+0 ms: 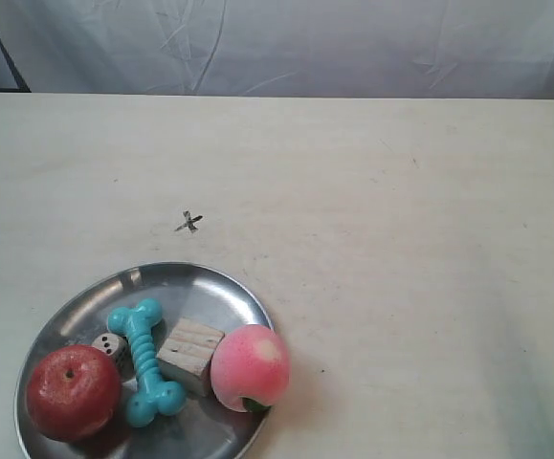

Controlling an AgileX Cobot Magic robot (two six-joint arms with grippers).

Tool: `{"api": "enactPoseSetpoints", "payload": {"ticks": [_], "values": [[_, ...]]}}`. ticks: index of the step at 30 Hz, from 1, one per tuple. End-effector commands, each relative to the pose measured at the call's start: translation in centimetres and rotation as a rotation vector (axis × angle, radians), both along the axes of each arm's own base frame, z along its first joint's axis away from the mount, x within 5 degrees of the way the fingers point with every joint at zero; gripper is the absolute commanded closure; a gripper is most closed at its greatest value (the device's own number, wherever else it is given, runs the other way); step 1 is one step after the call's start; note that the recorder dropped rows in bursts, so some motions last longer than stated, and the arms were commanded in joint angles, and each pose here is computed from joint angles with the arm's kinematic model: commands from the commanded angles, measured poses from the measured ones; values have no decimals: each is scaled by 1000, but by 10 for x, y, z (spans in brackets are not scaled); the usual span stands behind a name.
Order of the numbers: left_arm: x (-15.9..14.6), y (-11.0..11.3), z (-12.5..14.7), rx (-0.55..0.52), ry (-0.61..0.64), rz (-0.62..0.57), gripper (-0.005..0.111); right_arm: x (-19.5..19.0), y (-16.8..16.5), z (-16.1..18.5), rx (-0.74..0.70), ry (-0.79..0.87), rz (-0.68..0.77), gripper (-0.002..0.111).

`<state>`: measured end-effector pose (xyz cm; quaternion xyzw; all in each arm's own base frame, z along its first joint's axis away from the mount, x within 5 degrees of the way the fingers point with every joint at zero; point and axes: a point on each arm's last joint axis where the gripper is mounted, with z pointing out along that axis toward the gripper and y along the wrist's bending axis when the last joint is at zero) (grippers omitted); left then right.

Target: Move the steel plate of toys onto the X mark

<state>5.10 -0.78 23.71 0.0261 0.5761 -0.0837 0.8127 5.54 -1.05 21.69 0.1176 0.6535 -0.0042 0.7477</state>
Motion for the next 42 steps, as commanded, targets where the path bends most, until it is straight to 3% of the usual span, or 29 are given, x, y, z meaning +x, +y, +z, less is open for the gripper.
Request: {"api": "enactPoseSetpoints", "payload": {"ticks": [1,2,3,4,5,7,8,10,12,15,16,18,22,26,30,36,42], "values": [[-4,1,8,-174,-91,-72,106,-4,-4,12,268,-207,7,108],[-4,0,8,-218,-74,-90,106,-4,-5,12,396,-234,23,108],[-2,1,3,-348,0,-130,106,-4,-6,10,639,-263,52,108],[-1,1,0,-420,46,-149,107,-3,-6,8,727,-258,64,108],[3,1,-10,-575,185,-168,107,-2,-3,3,812,-211,83,108],[2,0,-10,-619,324,-153,107,-1,5,3,890,-97,131,109],[1,0,-5,-614,332,-152,107,-2,8,8,892,-58,155,109],[-4,1,31,-520,338,-117,107,-8,18,33,796,51,226,109],[9,2,56,-404,475,-31,107,-1,22,56,705,173,241,109],[39,-1,97,-116,689,47,107,24,27,88,519,446,294,109],[55,-5,111,-20,773,41,107,36,29,97,467,570,334,109],[74,-10,125,73,865,20,107,53,31,104,442,721,386,109],[122,-22,140,253,1105,-64,107,84,33,106,432,930,474,109],[184,-33,114,387,1326,-139,107,99,43,97,514,979,622,109],[219,-36,69,373,1527,-252,107,94,55,88,545,990,699,109],[254,-37,21,248,1608,-481,107,106,79,70,473,1001,727,109],[266,-22,-11,261,1702,-510,107,130,116,33,436,1248,792,109]]}}
